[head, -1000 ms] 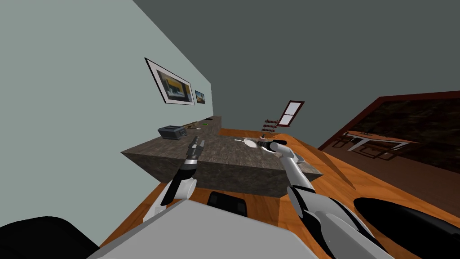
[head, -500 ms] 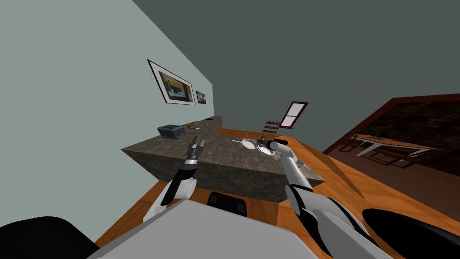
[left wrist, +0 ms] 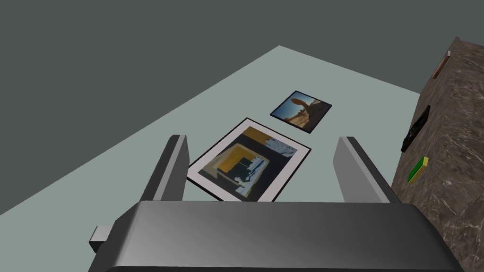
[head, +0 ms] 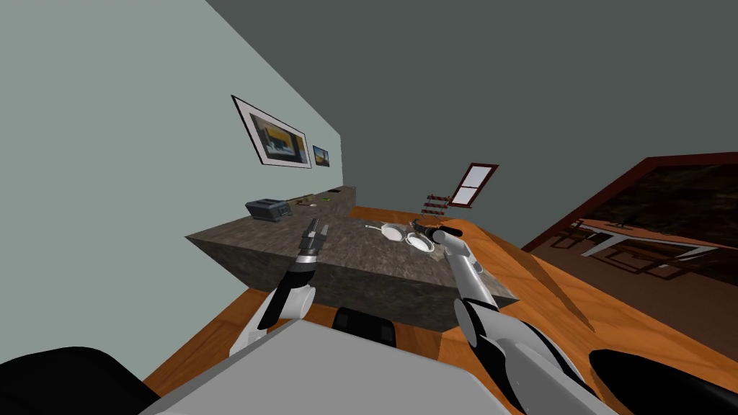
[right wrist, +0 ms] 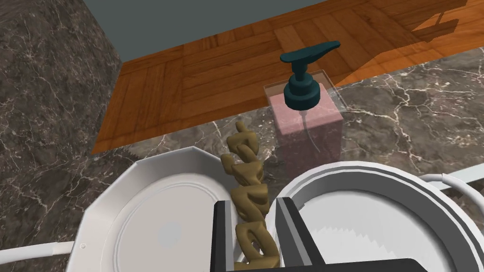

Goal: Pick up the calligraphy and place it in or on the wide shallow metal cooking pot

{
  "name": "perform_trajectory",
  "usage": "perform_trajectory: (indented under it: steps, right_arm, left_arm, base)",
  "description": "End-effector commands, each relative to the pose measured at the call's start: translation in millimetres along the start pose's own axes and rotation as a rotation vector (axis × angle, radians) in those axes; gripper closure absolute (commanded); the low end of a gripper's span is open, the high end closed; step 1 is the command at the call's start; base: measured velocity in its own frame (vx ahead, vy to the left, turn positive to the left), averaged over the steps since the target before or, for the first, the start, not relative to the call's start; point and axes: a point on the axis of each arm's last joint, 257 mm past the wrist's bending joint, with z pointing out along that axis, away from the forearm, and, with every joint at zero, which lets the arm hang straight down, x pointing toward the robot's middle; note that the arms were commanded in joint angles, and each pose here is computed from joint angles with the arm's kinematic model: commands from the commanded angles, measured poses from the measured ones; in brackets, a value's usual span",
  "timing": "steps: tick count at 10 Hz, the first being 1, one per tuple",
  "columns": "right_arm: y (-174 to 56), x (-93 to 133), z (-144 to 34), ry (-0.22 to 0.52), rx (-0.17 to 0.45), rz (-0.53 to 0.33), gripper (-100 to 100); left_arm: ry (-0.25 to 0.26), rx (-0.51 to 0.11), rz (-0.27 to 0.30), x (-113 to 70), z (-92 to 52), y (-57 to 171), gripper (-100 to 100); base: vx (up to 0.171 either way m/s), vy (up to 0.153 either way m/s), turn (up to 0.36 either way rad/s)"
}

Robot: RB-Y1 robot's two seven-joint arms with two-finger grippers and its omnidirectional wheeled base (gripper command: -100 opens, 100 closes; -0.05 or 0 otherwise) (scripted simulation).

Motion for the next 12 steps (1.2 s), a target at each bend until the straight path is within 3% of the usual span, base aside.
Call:
perform_trajectory:
  steps: [1,3,4,5,9,10,11,12]
  right_arm:
    - [7,-9,2.1,-0.001,-0.013,0.02,100]
    - [21,-42,5.5,-0.04,-0.037,0.057,100]
    - [17,-29,2.1,-0.02,-0.03,0.043,100]
    - [18,-33,2.0,-0.026,-0.033,0.046,-100]
    - [18,-33,2.0,-0.026,-0.033,0.046,-100]
    - [18,-33,2.0,-0.026,-0.033,0.046,0]
    - [15,-17,7.9,-0.002,-0.031,0.033,-100]
    - [14,-18,11.4,-0.012,-0.03,0.04,-100]
  left_arm:
    - [0.0,0.0,0.0,0.0,0.0,0,0]
    - [0.0,0.0,0.0,0.0,0.0,0,0]
    - [0.0,0.0,0.0,0.0,0.0,0,0]
    - [0.0,0.0,0.0,0.1,0.0,0,0]
    - [0.0,0.0,-0.001,0.1,0.0,0,0]
    - [0.0,0.0,-0.001,0.1,0.0,0,0]
    - [0.0,0.0,-0.001,0.1,0.0,0,0]
    - [0.0,0.0,0.0,0.1,0.0,0,0]
  base:
    - [0.064,-0.215,0.023]
    - [0.06,-0.171,0.062]
    - [0.011,-0.061,0.038]
    - [0.001,-0.012,0.0]
    - [0.0,-0.001,0.001]
    - [0.0,0.0,0.0]
    - [-0.022,0.012,-0.091]
    - [-0.024,0.014,-0.099]
